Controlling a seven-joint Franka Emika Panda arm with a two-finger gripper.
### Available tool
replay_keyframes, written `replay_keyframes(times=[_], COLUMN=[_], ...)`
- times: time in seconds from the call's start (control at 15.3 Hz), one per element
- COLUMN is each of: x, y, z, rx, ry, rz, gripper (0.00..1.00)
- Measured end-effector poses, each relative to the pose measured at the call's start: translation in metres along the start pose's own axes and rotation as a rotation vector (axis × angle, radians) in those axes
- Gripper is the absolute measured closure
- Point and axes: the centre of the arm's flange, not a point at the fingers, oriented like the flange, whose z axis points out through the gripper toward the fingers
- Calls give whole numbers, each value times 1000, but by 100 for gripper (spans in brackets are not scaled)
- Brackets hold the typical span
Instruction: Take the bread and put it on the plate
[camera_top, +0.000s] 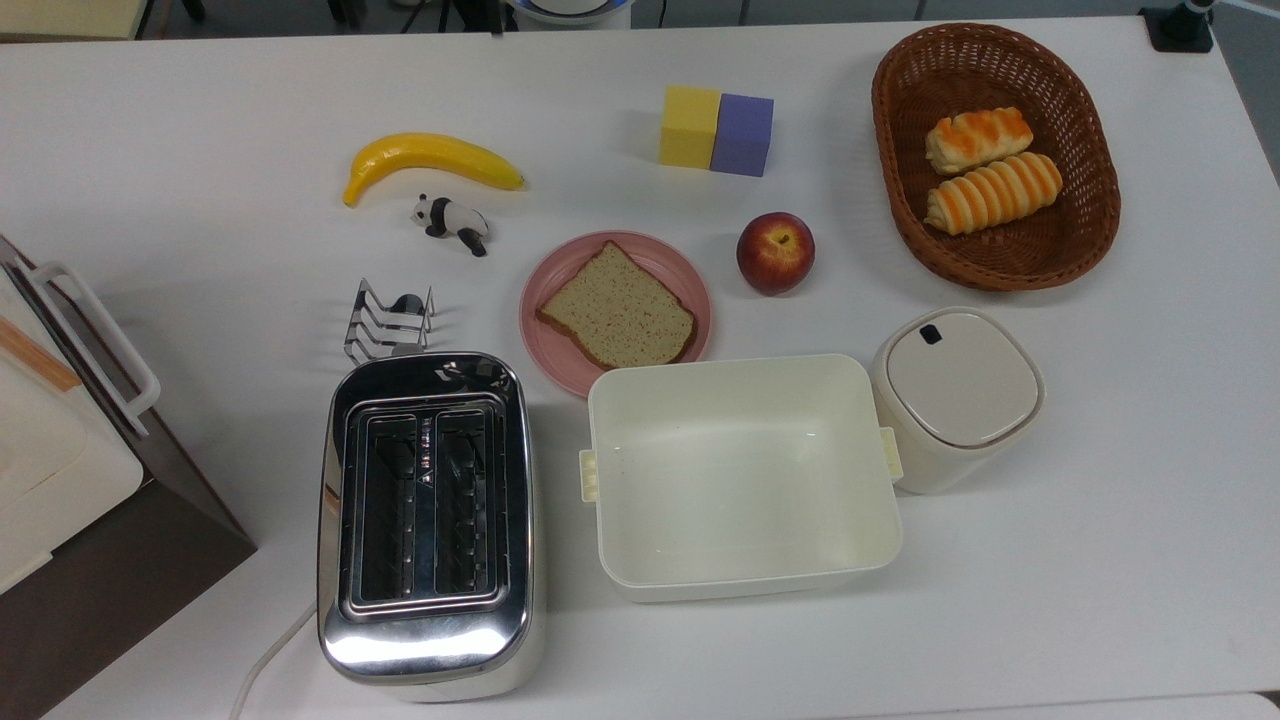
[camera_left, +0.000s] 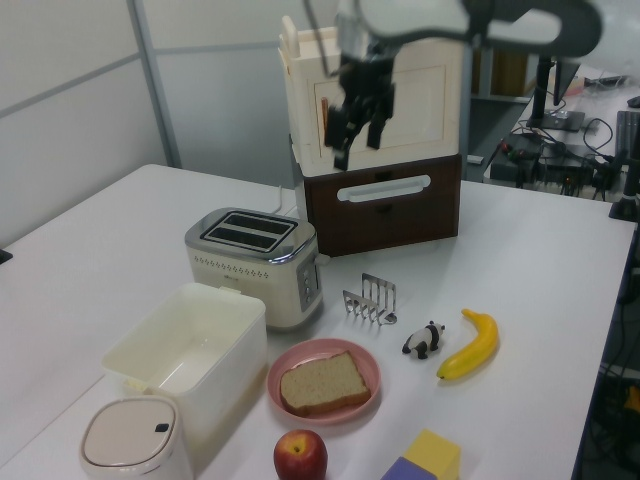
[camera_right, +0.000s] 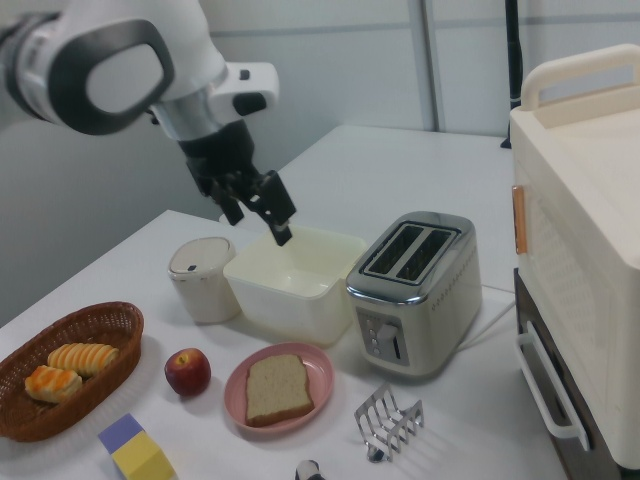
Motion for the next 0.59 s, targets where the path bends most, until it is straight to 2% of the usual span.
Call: replay_keyframes(times=[0.26, 0.59], x=[-9, -12], y=[1, -37], z=[-12, -6], rx=[73, 95], ry=[-8, -40], rz=[114, 75], gripper=[0, 0])
